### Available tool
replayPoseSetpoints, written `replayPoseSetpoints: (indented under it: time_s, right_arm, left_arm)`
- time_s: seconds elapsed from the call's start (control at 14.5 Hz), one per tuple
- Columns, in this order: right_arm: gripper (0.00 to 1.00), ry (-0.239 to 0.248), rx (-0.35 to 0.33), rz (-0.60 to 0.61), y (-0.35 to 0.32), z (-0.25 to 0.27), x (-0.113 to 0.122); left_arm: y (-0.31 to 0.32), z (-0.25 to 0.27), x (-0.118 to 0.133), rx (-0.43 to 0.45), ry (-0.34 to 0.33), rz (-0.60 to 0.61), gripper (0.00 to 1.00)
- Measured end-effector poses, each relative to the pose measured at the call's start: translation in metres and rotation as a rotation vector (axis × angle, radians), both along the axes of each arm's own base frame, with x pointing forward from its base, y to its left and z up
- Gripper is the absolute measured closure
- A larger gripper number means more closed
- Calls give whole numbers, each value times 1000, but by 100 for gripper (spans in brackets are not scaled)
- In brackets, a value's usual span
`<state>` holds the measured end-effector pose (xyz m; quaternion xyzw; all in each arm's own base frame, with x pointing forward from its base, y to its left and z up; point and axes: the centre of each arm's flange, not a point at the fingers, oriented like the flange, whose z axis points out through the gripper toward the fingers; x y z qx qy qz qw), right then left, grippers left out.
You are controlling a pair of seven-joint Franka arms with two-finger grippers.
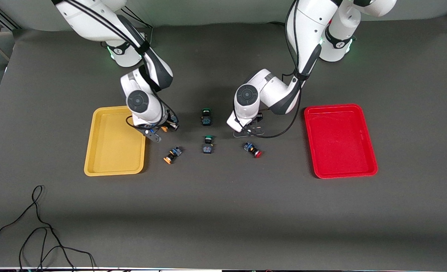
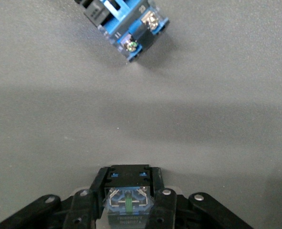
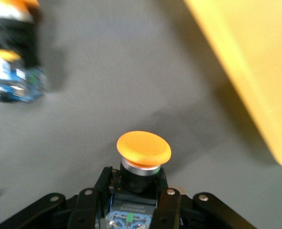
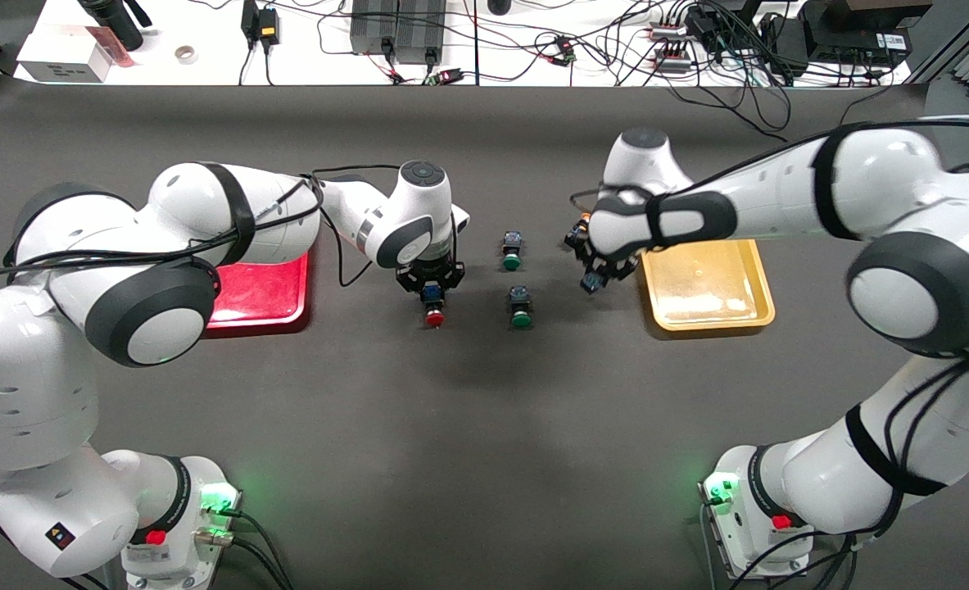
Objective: Place red and yellow buttons in trays
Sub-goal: 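Grasp the yellow button with the right gripper while the left gripper grasps red, then place the yellow button in the yellow tray while the left gripper places red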
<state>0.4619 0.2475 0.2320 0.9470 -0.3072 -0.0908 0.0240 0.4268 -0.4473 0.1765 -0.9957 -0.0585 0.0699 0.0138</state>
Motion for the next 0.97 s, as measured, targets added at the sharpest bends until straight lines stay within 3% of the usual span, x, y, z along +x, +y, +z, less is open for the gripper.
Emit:
replayPoseSetpoints:
  time_s: [0.28, 0.48, 0.76, 0.97]
  right_arm:
    - [59, -40, 21, 33, -55, 96, 37]
    - [59, -57, 131, 57, -132, 133, 53]
    - [59, -24, 150, 57, -196, 116, 52]
    - [59, -2, 138, 68, -234, 74, 45]
  left_arm:
    - [18, 24, 27, 24, 21, 49, 59]
    - [68, 77, 69, 22, 62, 57, 59]
    - [183, 134, 121, -8, 132, 29, 59]
    - [271, 132, 145, -34, 168, -30, 59]
